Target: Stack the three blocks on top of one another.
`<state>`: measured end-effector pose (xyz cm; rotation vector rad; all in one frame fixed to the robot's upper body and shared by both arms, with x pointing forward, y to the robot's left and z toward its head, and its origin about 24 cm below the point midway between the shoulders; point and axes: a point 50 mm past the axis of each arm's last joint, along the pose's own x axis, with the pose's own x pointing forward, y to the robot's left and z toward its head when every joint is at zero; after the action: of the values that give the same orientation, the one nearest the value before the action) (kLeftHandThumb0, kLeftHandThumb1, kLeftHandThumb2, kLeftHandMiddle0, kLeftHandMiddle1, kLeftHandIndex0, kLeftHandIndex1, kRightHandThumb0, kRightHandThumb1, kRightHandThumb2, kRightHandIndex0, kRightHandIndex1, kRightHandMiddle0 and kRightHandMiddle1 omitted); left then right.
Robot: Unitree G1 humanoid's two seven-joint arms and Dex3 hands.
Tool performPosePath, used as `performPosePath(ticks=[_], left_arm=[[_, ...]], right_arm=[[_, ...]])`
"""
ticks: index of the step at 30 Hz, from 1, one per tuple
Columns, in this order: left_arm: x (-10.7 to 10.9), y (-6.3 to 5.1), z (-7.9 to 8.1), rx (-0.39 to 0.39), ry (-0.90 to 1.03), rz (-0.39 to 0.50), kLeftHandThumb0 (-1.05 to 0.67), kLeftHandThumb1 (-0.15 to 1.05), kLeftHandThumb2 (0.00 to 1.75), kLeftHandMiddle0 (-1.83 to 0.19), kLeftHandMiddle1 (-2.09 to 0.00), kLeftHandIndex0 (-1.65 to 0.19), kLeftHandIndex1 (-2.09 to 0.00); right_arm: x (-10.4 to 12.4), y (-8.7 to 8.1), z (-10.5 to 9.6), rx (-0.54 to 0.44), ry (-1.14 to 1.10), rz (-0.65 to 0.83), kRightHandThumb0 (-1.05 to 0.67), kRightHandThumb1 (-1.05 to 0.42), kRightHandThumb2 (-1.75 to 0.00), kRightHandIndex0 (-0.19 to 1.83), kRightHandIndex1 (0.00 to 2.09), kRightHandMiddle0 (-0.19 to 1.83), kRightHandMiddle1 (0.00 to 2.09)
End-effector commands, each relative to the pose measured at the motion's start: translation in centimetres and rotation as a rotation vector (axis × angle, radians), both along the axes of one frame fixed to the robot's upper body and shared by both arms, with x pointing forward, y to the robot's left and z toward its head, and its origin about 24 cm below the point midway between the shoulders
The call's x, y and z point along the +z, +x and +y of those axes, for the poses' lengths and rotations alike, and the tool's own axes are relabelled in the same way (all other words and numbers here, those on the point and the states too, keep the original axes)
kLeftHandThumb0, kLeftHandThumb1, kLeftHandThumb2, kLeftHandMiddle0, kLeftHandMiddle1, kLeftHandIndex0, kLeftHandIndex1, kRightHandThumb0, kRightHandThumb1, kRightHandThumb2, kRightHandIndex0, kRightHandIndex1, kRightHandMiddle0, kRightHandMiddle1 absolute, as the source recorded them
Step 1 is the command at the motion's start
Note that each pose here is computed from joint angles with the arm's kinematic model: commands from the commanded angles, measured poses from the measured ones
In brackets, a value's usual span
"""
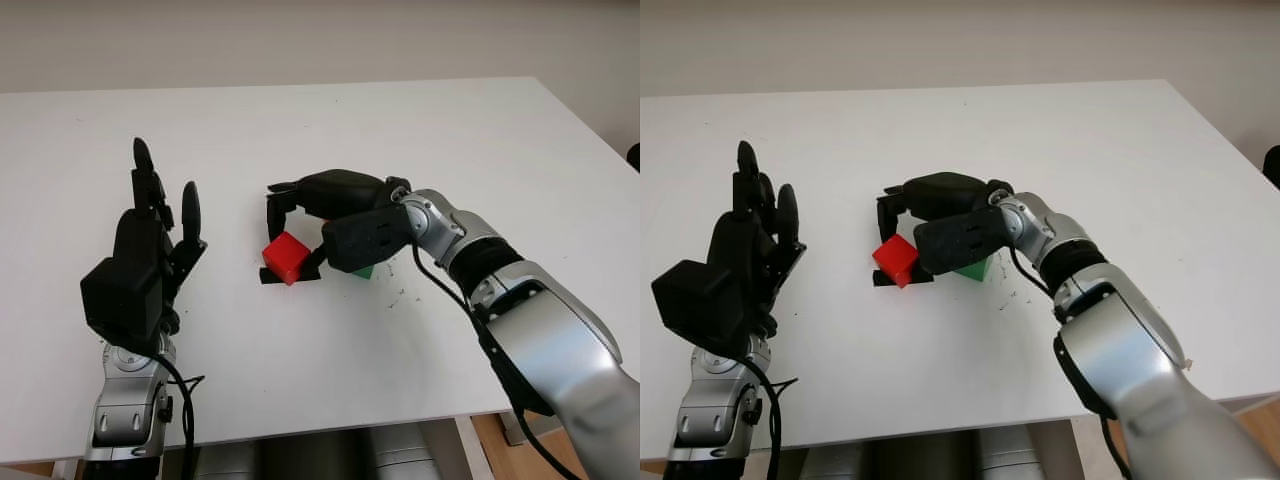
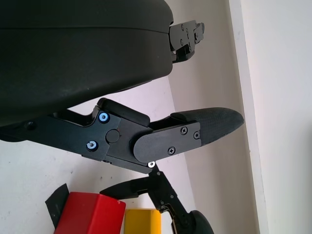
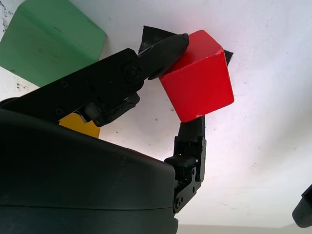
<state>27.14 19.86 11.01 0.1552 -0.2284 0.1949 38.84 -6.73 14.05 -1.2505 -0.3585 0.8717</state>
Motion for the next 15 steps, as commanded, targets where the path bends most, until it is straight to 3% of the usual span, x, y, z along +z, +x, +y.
performPosePath(ticks=[1, 8, 10, 13, 15], left_arm=[[0.33, -0.15, 0.14, 0.007, 0.004, -0.015, -0.72, 1.05, 0.64, 0.19, 0.0, 0.19, 0.0], [0.31, -0.16, 0.17, 0.004, 0.006, -0.017, -0.71, 1.05, 0.64, 0.19, 0.0, 0.19, 0.0], [0.3, -0.16, 0.17, 0.005, 0.003, -0.016, -0.71, 1.05, 0.63, 0.19, 0.0, 0.19, 0.0], [0.31, -0.16, 0.15, 0.006, 0.006, -0.018, -0.71, 1.05, 0.63, 0.19, 0.0, 0.19, 0.0], [0.27, -0.18, 0.18, 0.006, 0.007, -0.014, -0.72, 1.05, 0.63, 0.19, 0.0, 0.19, 0.0]], right_arm=[[-0.05, -0.04, 0.18, 0.005, -0.006, 0.005, -0.43, -0.95, -0.06, 0.12, 0.05, 0.39, 1.42], [-0.16, -0.05, 0.16, -0.002, 0.007, -0.003, -0.45, -0.94, -0.05, 0.13, 0.05, 0.35, 1.31], [-0.24, -0.09, 0.07, -0.005, 0.022, -0.007, -0.49, -0.92, -0.05, 0.11, 0.05, 0.3, 1.06], [-0.25, -0.1, -0.06, -0.006, 0.025, -0.02, -0.61, -0.91, -0.05, 0.03, 0.04, 0.25, 0.48], [-0.17, -0.08, -0.11, -0.003, 0.012, -0.039, -0.67, -0.91, -0.05, -0.03, 0.02, 0.21, 0.33]])
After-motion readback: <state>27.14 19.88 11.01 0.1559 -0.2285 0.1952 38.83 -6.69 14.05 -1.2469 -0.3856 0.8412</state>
